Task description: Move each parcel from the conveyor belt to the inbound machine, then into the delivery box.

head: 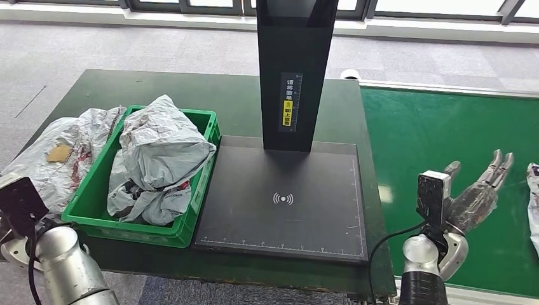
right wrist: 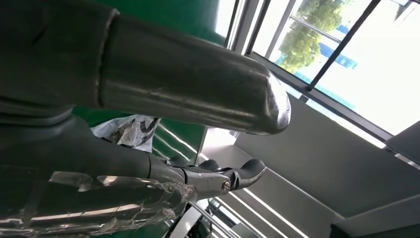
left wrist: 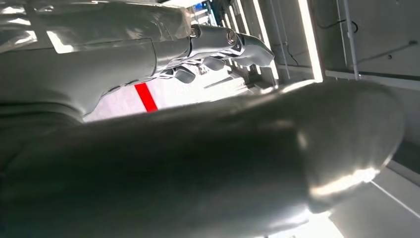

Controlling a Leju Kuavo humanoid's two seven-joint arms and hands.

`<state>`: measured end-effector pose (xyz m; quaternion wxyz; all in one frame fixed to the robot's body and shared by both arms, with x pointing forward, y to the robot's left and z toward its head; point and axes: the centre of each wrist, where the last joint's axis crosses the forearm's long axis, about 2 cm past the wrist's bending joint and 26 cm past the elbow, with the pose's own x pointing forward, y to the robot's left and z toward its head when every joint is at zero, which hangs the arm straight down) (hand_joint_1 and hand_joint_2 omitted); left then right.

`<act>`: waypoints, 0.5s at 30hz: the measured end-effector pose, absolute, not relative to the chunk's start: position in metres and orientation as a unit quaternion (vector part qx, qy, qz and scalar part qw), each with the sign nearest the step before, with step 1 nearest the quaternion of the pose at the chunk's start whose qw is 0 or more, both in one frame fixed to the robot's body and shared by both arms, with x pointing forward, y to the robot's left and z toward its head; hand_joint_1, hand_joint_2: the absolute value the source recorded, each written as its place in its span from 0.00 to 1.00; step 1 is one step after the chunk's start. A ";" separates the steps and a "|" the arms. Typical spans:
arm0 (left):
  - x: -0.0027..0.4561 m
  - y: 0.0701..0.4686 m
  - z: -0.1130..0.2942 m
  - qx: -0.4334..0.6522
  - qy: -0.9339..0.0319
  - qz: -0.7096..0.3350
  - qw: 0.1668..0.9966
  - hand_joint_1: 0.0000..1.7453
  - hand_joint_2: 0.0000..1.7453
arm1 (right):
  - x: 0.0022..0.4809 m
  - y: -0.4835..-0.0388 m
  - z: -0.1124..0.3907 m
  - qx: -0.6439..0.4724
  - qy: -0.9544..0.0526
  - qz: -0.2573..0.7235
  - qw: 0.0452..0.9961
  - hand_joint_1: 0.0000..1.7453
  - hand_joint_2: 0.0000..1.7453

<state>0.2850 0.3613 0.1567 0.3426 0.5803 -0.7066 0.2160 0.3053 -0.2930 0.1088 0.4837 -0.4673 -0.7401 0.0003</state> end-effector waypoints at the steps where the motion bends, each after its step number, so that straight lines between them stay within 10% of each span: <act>1: 0.286 0.358 0.156 0.565 -0.713 0.237 0.341 0.00 0.00 | 0.305 -0.293 0.108 -0.471 -0.738 0.004 0.484 0.00 0.00; 5: 0.291 0.341 0.155 0.510 -0.736 0.285 0.342 0.00 1.00 | 0.305 -0.293 0.107 -0.479 -0.731 0.017 0.485 0.00 0.00; 6: 0.292 0.338 0.155 0.495 -0.743 0.291 0.344 0.00 1.00 | 0.305 -0.294 0.107 -0.485 -0.727 0.025 0.485 0.00 0.00; 10: 0.300 0.310 0.160 0.329 -0.808 0.332 0.359 0.00 1.00 | 0.308 -0.306 0.109 -0.544 -0.686 0.101 0.472 0.00 1.00; 15: 0.293 0.272 0.168 0.114 -0.868 0.305 0.375 0.00 1.00 | 0.320 -0.350 0.105 -0.650 -0.550 0.170 0.496 0.00 1.00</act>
